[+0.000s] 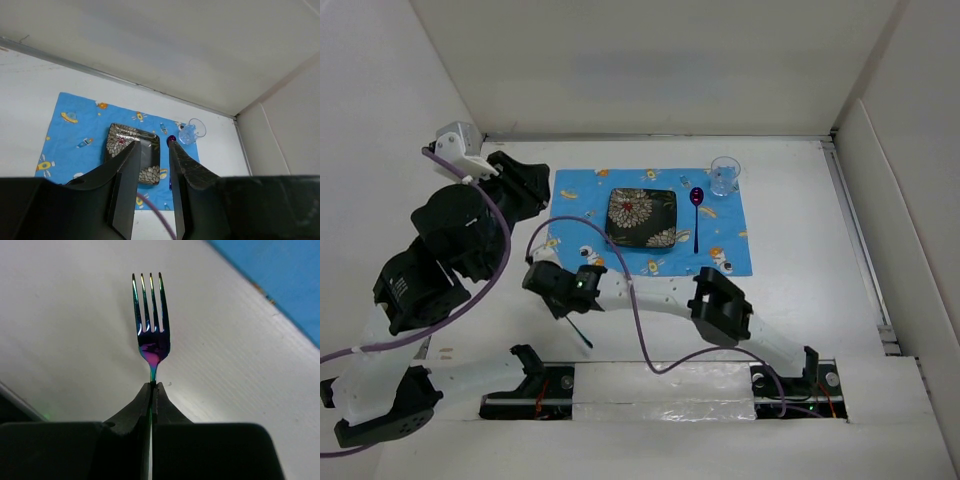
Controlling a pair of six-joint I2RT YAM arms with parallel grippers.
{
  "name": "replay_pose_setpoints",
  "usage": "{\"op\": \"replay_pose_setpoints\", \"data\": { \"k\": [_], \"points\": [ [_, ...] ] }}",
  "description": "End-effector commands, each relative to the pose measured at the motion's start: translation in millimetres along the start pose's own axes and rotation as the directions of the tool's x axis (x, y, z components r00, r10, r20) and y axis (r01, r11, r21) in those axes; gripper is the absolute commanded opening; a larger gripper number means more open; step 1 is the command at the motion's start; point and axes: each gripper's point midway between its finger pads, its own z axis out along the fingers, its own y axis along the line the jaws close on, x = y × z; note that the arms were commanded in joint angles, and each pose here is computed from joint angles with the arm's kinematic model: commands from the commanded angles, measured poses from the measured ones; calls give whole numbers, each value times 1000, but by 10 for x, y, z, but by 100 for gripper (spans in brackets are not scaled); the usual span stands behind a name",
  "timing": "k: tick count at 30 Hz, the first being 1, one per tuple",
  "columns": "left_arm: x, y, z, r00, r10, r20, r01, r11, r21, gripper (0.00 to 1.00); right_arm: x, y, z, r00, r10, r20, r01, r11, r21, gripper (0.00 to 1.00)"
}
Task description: Set the dinner table for one person
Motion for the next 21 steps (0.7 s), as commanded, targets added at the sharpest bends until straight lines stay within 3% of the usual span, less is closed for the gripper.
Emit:
{"op": "replay_pose_setpoints", "data": {
  "k": [1, 6, 12, 16, 21],
  "points": [
    [11, -155, 82, 1000, 31, 0, -31, 998, 46, 27, -1026, -114, -421, 969, 174, 173, -164, 984, -66, 0],
    [105, -226, 121, 998, 65, -26, -63, 995, 77, 29, -1776, -900, -424, 878, 399, 266, -394, 916, -74, 0],
    [359, -216, 155, 993, 89, -75, -81, 992, 100, 29, -2147, -1485, -127, 763, 551, 337, -549, 828, -111, 0],
    [501, -188, 184, 988, 116, -105, -106, 990, 98, 29, -2244, -1767, 112, 703, 615, 356, -616, 777, -127, 0],
    [610, -195, 217, 983, 131, -126, -118, 987, 105, 29, -2174, -1802, 407, 658, 672, 339, -666, 730, -154, 0]
  ]
}}
